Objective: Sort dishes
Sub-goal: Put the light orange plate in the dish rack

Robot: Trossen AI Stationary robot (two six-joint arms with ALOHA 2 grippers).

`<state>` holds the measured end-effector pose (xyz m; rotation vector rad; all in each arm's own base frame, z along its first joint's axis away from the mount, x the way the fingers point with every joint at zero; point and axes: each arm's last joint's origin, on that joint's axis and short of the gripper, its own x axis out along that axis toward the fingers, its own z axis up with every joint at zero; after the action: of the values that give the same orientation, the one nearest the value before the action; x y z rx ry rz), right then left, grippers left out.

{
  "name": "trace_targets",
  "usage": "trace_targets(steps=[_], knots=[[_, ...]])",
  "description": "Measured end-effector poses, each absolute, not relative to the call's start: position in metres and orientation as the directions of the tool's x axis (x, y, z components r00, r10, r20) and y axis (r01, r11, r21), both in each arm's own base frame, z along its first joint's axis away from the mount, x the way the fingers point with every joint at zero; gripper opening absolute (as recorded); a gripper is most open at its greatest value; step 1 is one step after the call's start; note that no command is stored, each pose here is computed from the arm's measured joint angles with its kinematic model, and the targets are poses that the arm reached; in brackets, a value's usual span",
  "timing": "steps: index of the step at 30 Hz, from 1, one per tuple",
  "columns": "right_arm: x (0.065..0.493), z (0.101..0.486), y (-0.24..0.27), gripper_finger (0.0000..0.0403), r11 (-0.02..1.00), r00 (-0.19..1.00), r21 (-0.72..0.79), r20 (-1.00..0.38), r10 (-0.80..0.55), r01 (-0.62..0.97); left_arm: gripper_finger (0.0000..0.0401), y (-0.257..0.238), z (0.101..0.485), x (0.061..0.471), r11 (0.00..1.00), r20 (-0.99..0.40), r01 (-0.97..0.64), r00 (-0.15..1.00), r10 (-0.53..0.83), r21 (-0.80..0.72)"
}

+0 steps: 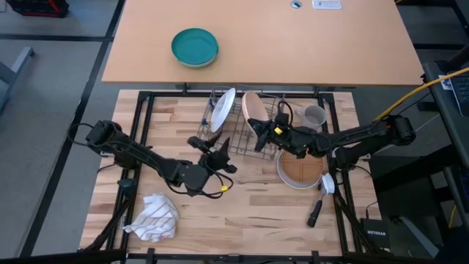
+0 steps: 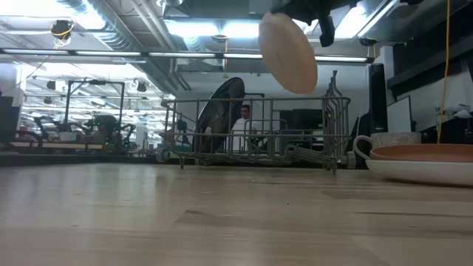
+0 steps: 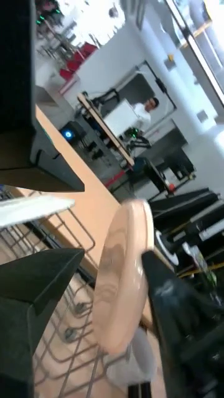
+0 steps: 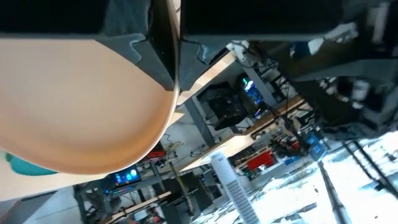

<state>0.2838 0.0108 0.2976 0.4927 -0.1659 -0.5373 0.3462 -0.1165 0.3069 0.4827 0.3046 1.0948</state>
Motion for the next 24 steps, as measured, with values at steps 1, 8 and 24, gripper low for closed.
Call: trace_targets(steps=[1, 8, 24], knots=[[0.284, 0.298, 0.008, 0.0008, 0.736, 0.843, 0.502, 0.025, -0.538, 0.455, 0.0145, -0.117, 0.311, 0.343, 0.371, 0.000, -0.778, 0.430, 0.903, 0.507], [0.286, 0.297, -0.008, 0.0009, 0.687, 0.819, 0.565, 0.032, -0.572, 0.458, 0.0145, -0.120, 0.336, 0.324, 0.390, 0.001, -0.807, 0.436, 0.900, 0.443], [0.322, 0.270, -0.009, 0.0009, 0.640, 0.811, 0.721, 0.194, -0.552, 0.263, 0.0142, -0.120, 0.337, 0.318, 0.380, 0.000, -0.797, 0.431, 0.902, 0.469]])
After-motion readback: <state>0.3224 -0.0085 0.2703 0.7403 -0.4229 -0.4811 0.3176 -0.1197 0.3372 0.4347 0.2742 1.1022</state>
